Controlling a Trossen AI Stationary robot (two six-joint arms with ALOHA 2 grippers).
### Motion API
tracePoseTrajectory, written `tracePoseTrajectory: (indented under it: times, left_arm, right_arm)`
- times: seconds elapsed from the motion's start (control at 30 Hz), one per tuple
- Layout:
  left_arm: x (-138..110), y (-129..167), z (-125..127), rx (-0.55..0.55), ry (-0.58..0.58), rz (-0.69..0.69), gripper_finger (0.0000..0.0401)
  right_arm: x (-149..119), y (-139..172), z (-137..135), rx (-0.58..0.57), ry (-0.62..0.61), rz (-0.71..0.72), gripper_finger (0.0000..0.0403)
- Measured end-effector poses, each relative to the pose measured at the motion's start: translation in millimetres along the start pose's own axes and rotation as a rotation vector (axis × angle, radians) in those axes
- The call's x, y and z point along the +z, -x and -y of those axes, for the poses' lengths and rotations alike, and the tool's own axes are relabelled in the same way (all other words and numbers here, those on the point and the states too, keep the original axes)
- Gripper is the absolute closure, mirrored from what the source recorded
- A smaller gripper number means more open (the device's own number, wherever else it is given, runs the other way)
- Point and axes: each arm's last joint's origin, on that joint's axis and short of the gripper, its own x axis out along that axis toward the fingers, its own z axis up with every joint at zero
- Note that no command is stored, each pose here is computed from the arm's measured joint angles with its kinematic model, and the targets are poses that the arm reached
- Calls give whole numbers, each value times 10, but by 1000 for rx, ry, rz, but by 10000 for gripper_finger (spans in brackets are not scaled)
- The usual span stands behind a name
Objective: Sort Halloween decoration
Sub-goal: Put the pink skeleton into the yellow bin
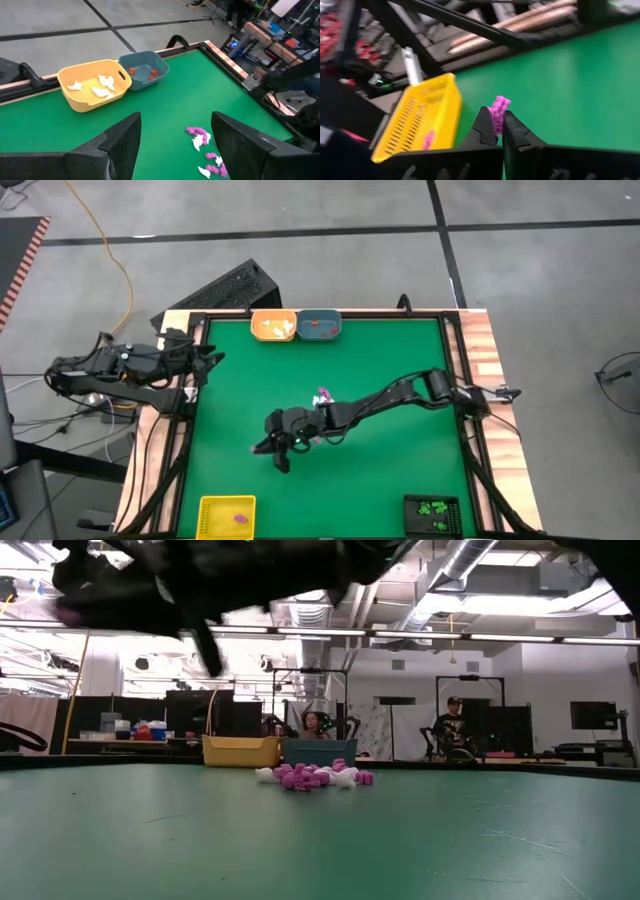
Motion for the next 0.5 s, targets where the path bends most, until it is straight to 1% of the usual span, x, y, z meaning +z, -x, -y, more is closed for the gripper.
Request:
tracePoseTrajectory:
  times: [0.07, 0.2, 0.27, 0.37, 0.5]
  left_arm:
    - [-2, 0, 2, -7, 0, -7, 170]
    - [-3, 0, 3, -11, -4, -11, 170]
    - [-3, 0, 3, -12, -5, -11, 170]
    - [-3, 0, 3, -12, -17, -11, 170]
    - [-3, 0, 3, -11, -32, -11, 170]
  right_arm:
    - [11, -130, -42, 37, 18, 13, 401]
    - [13, -351, -99, 66, 34, 25, 401]
    - [29, -452, -143, 109, 41, 32, 401]
    - [34, -567, -177, 177, 69, 7, 401]
    - [-28, -688, -266, 195, 104, -59, 401]
